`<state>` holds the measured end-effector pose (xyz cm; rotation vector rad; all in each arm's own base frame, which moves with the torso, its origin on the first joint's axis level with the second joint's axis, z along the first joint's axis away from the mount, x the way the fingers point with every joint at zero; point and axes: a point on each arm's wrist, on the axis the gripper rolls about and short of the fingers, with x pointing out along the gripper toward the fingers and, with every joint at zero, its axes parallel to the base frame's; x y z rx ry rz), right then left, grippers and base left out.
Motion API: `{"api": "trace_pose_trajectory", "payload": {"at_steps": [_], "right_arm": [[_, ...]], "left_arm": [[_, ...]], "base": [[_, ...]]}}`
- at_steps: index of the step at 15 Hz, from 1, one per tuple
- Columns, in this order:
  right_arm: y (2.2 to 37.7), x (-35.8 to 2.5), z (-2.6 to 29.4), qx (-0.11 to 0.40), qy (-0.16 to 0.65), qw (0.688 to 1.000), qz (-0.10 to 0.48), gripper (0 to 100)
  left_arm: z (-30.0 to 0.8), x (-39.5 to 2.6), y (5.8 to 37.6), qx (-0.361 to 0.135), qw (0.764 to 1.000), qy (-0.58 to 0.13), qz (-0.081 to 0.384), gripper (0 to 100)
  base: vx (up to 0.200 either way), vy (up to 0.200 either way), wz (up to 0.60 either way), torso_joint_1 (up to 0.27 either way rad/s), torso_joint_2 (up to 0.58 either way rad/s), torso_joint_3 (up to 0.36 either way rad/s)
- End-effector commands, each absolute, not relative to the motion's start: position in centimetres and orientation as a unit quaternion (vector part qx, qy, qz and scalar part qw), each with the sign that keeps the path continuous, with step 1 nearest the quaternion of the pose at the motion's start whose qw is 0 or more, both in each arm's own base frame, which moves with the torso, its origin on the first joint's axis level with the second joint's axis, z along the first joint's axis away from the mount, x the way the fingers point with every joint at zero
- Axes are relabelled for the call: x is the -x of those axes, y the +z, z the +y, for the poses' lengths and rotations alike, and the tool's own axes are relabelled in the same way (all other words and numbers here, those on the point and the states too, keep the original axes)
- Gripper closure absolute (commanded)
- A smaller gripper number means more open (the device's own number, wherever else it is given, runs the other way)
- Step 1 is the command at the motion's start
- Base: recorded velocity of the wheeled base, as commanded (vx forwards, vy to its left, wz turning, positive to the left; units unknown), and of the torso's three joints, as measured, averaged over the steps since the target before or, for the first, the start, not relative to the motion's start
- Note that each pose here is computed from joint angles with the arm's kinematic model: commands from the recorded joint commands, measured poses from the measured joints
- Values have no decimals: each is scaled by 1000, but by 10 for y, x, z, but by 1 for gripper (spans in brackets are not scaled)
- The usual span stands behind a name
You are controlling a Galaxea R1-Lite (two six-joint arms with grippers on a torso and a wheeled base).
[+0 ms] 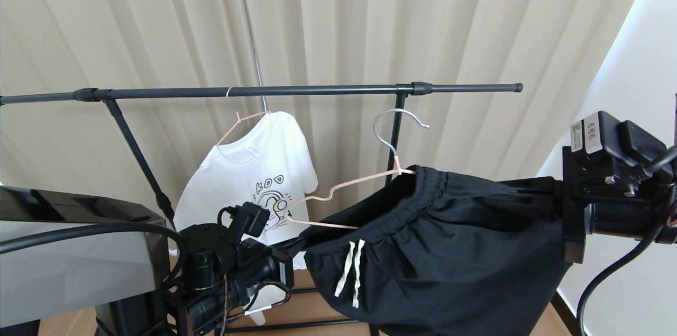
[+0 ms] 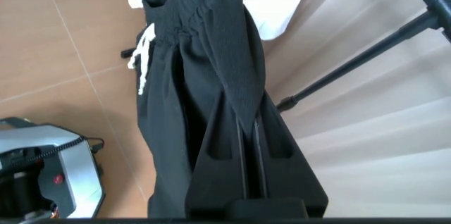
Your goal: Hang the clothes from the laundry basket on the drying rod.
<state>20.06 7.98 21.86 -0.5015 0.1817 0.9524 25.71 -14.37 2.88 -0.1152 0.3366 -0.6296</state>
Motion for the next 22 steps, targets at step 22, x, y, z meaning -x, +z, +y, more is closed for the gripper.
{"api": "trace_pose_trajectory", "payload": {"at_steps": [22], "right_arm": [[183,-193,64,249,443,855,104,100]], "left_arm": [[-114,-296,137,44,961,-251,105,100]], "base": [[0,0,0,0,0,0]]}}
